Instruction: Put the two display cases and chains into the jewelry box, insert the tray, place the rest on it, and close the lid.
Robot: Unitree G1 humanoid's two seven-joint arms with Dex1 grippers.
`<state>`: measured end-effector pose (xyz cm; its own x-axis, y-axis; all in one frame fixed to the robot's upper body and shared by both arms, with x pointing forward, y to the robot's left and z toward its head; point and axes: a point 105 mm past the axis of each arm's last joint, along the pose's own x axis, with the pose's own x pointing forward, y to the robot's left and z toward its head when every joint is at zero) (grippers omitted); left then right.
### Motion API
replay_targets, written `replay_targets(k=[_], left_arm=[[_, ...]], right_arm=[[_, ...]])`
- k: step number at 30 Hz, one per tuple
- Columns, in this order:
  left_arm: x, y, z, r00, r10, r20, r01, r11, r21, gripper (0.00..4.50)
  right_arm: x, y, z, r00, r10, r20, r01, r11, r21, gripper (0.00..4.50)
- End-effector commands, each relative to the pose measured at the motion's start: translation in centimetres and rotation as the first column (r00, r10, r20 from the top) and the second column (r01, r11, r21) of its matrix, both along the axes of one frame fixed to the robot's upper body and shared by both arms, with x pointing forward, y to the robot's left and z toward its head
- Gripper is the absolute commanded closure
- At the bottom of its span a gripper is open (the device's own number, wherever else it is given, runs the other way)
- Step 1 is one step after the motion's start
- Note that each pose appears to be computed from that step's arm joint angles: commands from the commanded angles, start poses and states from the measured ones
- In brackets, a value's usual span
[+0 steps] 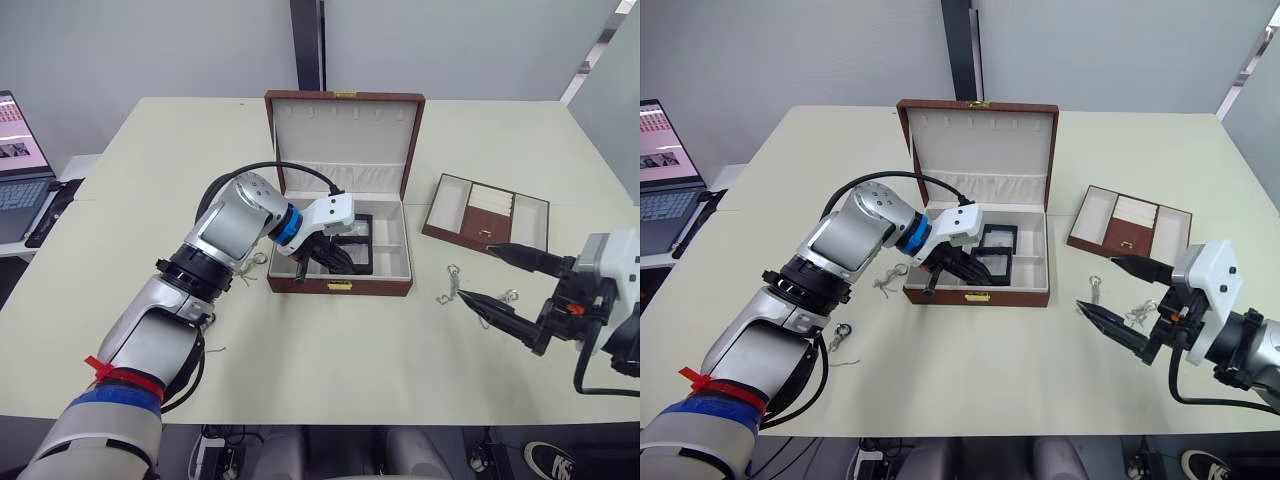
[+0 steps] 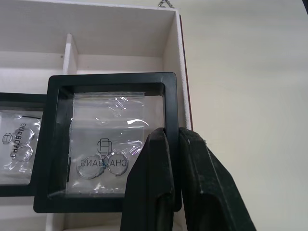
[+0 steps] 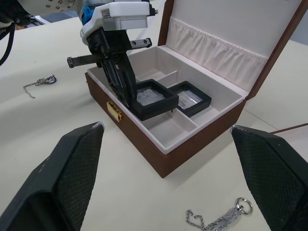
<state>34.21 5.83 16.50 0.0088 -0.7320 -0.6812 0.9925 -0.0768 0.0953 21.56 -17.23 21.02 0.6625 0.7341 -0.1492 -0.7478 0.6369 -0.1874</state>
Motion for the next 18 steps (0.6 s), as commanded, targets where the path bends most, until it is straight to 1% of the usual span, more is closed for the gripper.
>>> replay_targets(k=[1, 8, 12, 15, 18], left_arm=[[0.3, -0.2, 1.4, 0.998, -0.006, 0.065, 0.007, 1.0, -0.021, 3.36], [0.3, -0.3, 1.5, 0.998, -0.005, 0.064, 0.007, 0.999, -0.031, 1.2], [0.9, -0.4, 2.1, 0.996, 0.017, 0.087, -0.012, 0.999, -0.051, 0.03], [1.4, 0.0, 2.8, 0.993, 0.044, 0.106, -0.035, 0.996, -0.083, 0.03], [1.7, 0.8, 4.1, 0.992, 0.076, 0.099, -0.061, 0.987, -0.147, 0.03]], right_arm=[[-0.1, 0.3, 0.8, 0.999, 0.012, 0.046, -0.011, 1.0, -0.011, 0.0], [0.1, 0.2, 0.8, 0.999, 0.012, 0.047, -0.012, 1.0, -0.009, 0.0], [0.3, 0.1, 0.8, 0.999, 0.012, 0.049, -0.012, 1.0, -0.007, 0.0], [0.4, -0.1, 0.8, 0.999, 0.011, 0.044, -0.011, 1.0, -0.009, 0.0], [0.5, -0.6, 0.7, 1.0, 0.01, 0.029, -0.01, 1.0, -0.01, 0.0]])
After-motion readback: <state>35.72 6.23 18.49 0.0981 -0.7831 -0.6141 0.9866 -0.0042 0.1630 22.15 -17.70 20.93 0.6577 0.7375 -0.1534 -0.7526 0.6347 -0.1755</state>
